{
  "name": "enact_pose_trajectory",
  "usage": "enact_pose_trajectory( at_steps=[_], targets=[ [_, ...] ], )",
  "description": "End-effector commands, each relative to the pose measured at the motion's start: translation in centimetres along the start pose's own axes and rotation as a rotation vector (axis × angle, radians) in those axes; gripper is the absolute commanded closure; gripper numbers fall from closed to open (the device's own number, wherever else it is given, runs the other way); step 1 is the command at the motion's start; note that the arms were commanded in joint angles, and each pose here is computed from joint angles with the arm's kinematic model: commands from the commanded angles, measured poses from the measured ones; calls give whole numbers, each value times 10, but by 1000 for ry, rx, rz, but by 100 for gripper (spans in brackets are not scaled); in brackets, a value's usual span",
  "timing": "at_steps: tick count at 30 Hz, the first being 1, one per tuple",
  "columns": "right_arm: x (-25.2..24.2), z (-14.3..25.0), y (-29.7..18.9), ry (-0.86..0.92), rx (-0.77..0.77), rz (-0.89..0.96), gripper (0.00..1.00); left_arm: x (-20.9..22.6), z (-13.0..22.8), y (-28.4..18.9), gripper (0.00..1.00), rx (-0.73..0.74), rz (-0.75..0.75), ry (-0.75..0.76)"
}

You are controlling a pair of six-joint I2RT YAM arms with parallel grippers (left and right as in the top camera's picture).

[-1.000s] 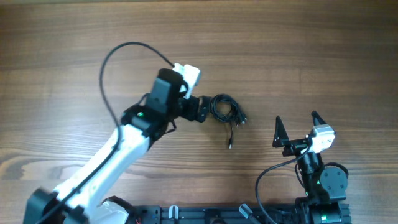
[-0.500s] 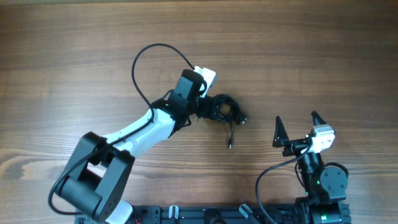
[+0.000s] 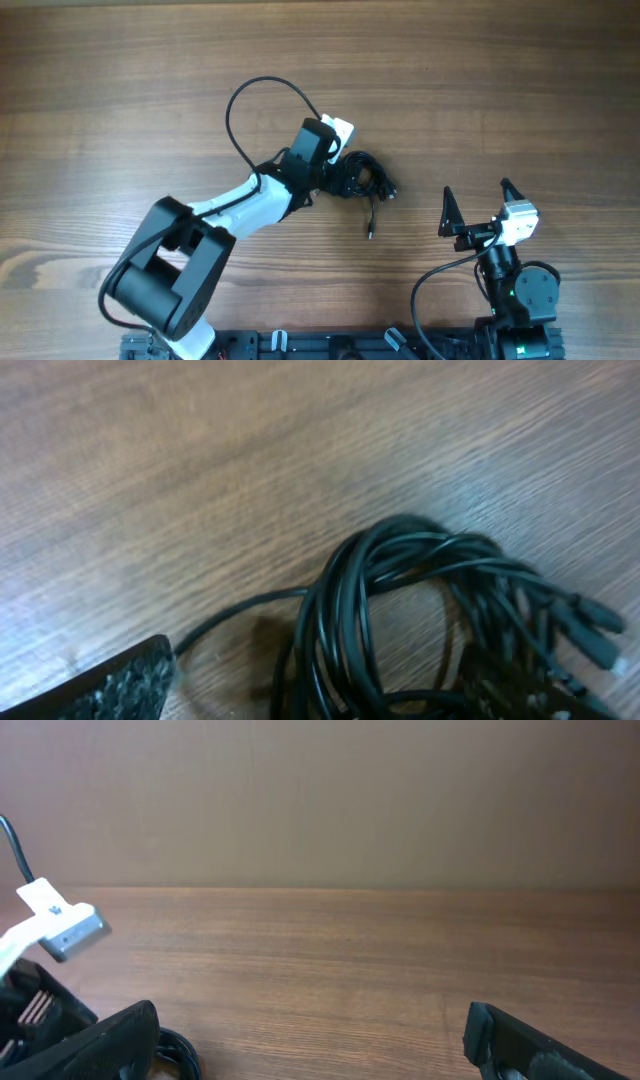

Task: Untangle cables
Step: 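Grasp the cable bundle with the left gripper and lift it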

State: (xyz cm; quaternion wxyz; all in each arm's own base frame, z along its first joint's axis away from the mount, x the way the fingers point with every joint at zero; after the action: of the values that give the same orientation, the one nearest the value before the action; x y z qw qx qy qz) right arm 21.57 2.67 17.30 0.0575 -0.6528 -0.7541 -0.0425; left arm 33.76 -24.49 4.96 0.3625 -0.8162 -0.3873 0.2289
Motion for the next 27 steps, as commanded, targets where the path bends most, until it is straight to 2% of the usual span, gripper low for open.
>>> enact_pose_trajectory(
  at_steps=[1,4,6,7,8,15,19,25,27],
  targets=[
    [1,-1,0,-1,-8,-4,0,-6,7,8,14,32,14,20],
    [1,-1,0,-1,-8,-4,0,-14,9,8,22,41,25,33],
    [1,-1,0,-1,-8,-4,0,-19,11,8,33,48,32,42],
    [1,-1,0,-1,-8,-3,0,-22,11,8,41,50,37,48],
    [1,-1,0,-1,-8,-3,0,-24,12,9,45,52,40,52],
    [1,-1,0,-1,-8,-3,0,-28,13,8,60,55,45,60],
    [1,-1,0,0,-8,-4,0,-29,5,1,76,31,47,61],
    [1,-1,0,-1,-8,-3,0,-32,-16,-34,96,-26,49,66],
    [1,-1,0,-1,-8,-3,0,-32,-21,-53,96,-33,46,62]
  ],
)
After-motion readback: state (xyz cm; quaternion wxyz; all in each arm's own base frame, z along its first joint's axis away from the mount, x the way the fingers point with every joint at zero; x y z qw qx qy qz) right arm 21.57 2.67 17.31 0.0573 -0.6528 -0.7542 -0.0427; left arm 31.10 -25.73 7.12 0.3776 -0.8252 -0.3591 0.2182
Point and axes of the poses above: each gripper's point midway between its finger pads, its own y axis out along the fingers, its own x axis along the line the jaws close on, z = x × y, the point moved 3 cm from there along -y, back along the fingers, and after that the axes turned 5 degrees about y, right-handed, at the moved point
